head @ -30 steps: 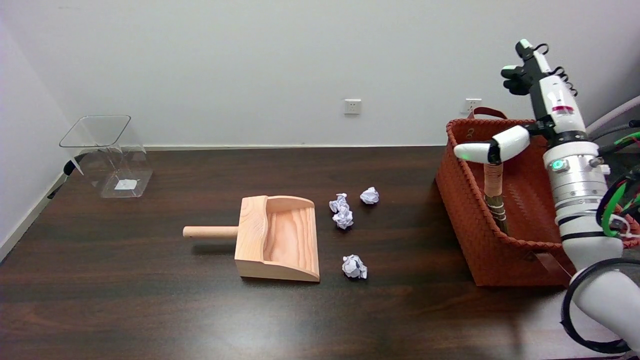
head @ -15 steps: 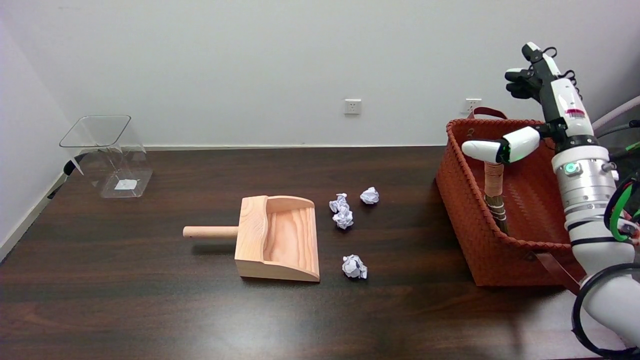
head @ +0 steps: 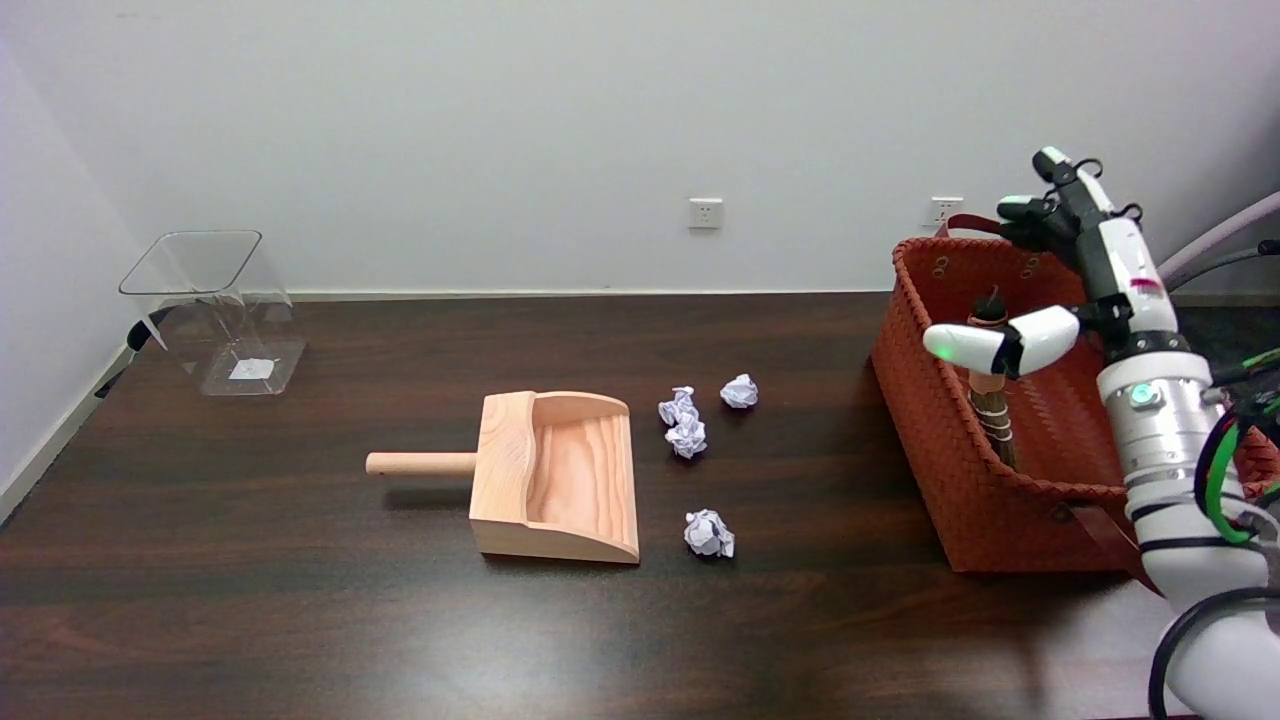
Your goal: Pick up the broom in the storage basket.
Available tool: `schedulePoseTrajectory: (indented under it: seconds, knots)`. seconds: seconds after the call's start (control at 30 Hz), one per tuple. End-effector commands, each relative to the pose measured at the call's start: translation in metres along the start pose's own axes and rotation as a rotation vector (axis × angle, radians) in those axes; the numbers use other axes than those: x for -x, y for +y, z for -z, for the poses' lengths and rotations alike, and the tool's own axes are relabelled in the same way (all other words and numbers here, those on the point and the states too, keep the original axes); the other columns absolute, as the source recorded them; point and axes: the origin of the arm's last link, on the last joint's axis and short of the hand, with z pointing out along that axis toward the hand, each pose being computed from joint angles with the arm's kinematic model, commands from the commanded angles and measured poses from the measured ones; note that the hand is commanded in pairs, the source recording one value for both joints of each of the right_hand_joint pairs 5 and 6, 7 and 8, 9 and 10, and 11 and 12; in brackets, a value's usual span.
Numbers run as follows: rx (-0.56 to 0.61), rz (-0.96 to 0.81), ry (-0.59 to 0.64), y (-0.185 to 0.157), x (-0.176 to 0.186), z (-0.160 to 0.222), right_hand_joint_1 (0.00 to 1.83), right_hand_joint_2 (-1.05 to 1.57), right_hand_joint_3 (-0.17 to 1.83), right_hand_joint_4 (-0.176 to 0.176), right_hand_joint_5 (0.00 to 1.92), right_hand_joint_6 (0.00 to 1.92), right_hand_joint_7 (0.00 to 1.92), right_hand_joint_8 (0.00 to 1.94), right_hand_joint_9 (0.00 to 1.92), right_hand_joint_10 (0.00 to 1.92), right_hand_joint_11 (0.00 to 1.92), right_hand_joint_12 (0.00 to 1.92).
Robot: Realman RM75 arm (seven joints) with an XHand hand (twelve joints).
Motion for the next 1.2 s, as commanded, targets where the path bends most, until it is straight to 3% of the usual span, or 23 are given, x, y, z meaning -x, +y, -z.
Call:
schedulePoseTrajectory:
  seconds: [0.03,0.9,1.07,1.2]
  knots:
    - [0.041,-0.082,-0.068,0.008,0.023,0.034,1.05,-0.46,0.86,0.0,0.17,0.17,0.52,0.52,0.53,0.53,0.49,0.49]
    - [0.102,-0.129,-0.143,0.023,0.053,0.036,1.06,-0.31,0.81,0.0,0.2,0.2,0.59,0.59,0.54,0.54,0.43,0.43]
    - [0.116,-0.143,-0.152,0.025,0.057,0.035,1.09,-0.18,0.81,0.0,0.21,0.21,0.66,0.66,0.63,0.63,0.4,0.4]
    - [0.132,-0.149,-0.144,0.028,0.056,0.035,1.1,-0.05,0.79,0.0,0.26,0.26,0.8,0.8,0.87,0.87,0.44,0.44]
